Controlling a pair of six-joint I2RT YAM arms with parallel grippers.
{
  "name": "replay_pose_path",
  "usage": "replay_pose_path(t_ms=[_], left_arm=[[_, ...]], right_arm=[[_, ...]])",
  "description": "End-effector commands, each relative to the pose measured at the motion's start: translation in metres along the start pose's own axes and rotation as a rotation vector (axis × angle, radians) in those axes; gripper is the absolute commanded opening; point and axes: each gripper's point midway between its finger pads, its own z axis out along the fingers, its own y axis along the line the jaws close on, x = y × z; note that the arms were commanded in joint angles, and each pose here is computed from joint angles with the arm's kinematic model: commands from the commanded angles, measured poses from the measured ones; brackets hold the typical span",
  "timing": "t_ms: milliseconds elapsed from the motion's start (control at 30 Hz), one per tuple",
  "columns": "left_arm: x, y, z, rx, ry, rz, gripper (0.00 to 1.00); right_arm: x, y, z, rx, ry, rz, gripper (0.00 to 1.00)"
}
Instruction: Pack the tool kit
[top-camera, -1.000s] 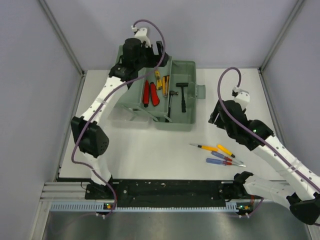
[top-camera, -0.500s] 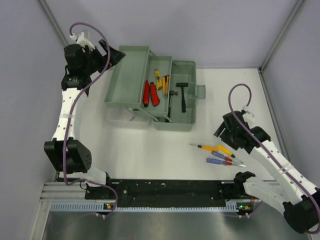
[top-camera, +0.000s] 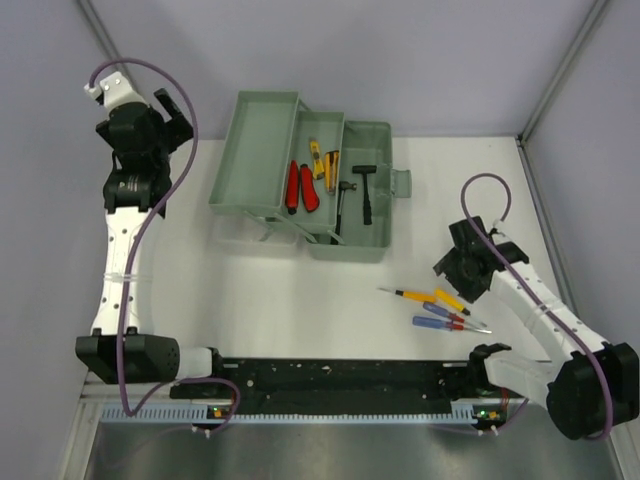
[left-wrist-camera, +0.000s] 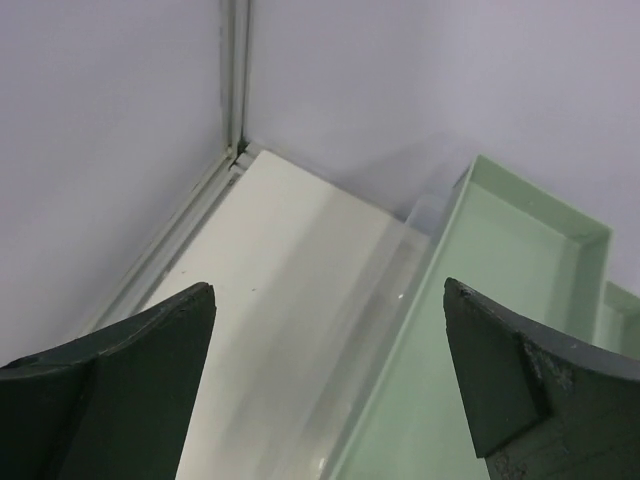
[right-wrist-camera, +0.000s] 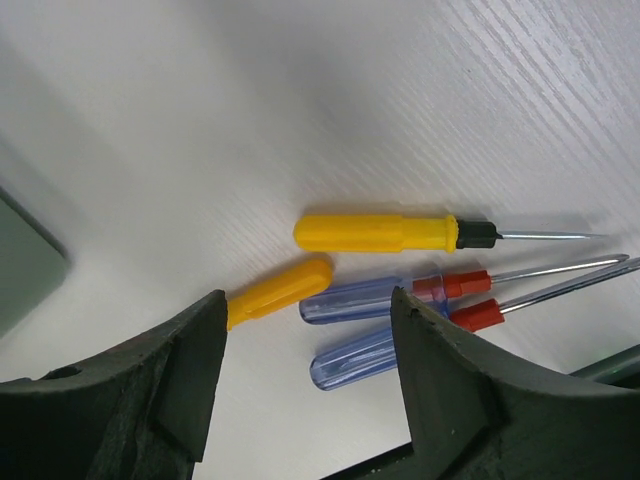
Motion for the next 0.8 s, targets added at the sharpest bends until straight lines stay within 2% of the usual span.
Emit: replay_pose_path(t_ms=[0,200,467,767], left_arm=[[0.002,0.012,-0.001,-0.036,-0.007,0.103,0.99],[0.026,-0.031,-0.010,0.231,0.073,0.098,0.99],[0.041,-0.058,-0.031,0.385,0.158,0.010,0.99],[0.056,-0.081,-0.050,0.509,0.232,-0.019,0.99]], right_arm=[[0.003,-0.002,0.015,0.011,0.026,0.130,0.65],[0.021,-0.021,0.039,0.073,0.089,0.302,0.63],[0.028,-0.035,0.050,0.109,0.068,0.486,0.60],[0.011,-0.027,0.052,0.076,0.037,0.521,0.60]])
